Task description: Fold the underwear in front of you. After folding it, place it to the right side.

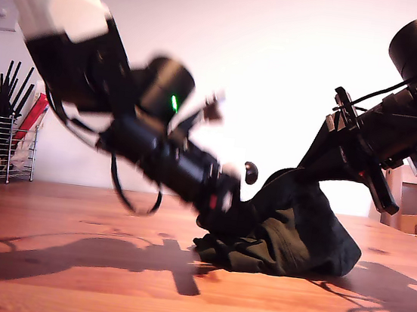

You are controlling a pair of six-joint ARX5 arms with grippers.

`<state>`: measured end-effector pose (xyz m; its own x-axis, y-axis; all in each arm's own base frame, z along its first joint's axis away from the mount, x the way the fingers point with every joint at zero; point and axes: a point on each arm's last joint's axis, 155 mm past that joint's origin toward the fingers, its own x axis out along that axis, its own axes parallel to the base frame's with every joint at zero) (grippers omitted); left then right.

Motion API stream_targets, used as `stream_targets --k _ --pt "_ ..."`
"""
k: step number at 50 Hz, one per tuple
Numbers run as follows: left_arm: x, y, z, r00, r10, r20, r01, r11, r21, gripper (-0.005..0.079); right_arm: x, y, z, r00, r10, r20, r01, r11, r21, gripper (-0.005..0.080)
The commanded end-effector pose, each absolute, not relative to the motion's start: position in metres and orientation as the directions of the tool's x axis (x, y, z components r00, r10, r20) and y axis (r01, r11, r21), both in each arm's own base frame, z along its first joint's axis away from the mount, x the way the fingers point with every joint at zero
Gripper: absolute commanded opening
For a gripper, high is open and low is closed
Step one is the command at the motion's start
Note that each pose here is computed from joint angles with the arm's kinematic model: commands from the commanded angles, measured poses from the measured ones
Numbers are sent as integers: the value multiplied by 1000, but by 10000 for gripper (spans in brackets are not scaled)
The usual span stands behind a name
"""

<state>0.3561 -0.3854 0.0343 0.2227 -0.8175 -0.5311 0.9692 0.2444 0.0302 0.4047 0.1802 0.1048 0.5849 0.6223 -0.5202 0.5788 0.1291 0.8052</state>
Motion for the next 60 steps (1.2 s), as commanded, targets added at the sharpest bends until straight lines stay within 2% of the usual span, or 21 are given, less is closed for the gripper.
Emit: stream_targets --k 1,9,24,38,47,60 --pt "371 -390 42 252 -818 -518 966 247 80 -19 407 181 101 583 621 -524 578 137 805 -6" --pt "387 -390 54 301 -812 -501 954 257 155 -19 407 181 101 583 620 -525 567 153 810 -6" --pt "401 -391 66 330 -814 -478 944 274 185 -19 403 180 96 567 617 -546 576 178 798 7" --pt "407 -394 41 333 -808 -487 942 268 199 -19 402 183 98 558 632 -537 483 278 830 182" --pt "413 -398 51 348 -815 -463 936 276 218 -19 402 183 100 554 641 -531 408 347 845 284" --pt "424 -404 67 372 -829 -418 924 287 253 -19 391 193 107 493 719 -490 357 347 867 300"
